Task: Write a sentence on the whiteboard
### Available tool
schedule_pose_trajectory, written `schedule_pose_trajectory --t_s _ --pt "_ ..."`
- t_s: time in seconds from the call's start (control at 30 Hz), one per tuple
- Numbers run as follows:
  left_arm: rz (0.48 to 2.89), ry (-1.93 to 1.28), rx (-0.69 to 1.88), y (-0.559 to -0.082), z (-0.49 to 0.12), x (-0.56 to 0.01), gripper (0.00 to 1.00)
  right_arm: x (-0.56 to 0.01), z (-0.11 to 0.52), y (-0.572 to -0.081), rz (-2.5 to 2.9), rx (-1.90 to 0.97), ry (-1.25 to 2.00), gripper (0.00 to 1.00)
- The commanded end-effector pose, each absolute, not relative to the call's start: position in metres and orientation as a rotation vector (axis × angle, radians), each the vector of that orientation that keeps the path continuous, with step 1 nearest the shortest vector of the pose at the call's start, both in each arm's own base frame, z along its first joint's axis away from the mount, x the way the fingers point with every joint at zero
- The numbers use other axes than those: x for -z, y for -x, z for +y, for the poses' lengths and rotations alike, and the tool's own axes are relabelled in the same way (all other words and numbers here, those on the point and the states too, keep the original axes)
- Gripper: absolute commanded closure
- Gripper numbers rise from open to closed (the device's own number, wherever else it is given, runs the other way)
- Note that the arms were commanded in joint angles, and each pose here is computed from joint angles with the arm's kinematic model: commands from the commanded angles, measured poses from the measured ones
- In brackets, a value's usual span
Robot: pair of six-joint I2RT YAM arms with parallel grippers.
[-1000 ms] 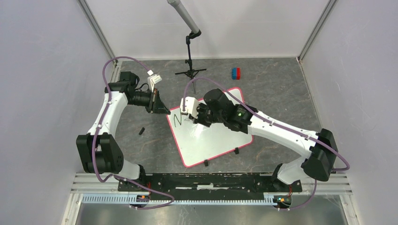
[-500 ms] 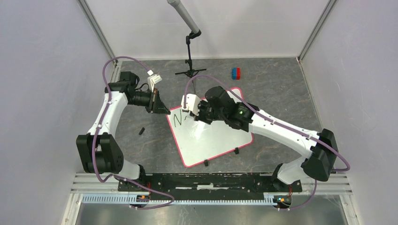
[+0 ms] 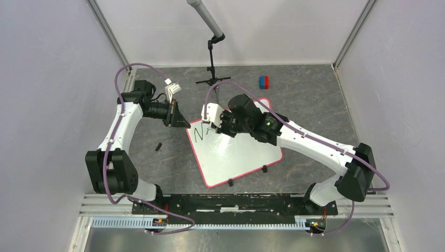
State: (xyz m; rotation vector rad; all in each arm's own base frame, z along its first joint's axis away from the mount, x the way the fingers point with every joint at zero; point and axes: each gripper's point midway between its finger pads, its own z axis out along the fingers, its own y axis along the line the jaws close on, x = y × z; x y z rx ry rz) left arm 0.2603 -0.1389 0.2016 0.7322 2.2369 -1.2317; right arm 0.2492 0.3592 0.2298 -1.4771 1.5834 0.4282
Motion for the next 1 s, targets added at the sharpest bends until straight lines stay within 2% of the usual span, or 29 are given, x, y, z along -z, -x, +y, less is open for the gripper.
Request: schedule_pose_trajectory --t_s 0.0,0.63,0.97 --pt "2.213 -0.773 1.257 -0.258 -0.145 -0.203 0.98 -0.240 0.370 -0.252 1.560 -0.448 1.466 1.00" --pt "2.214 -0.773 1.256 -0.258 -0.145 -0.202 0.98 -0.212 0.359 -0.230 1.601 -0.470 1.520 1.00" --pt "2.221 -0.769 1.255 -0.257 -0.145 -0.201 0.98 -0.218 0.351 -0.235 1.600 -0.427 1.495 1.00"
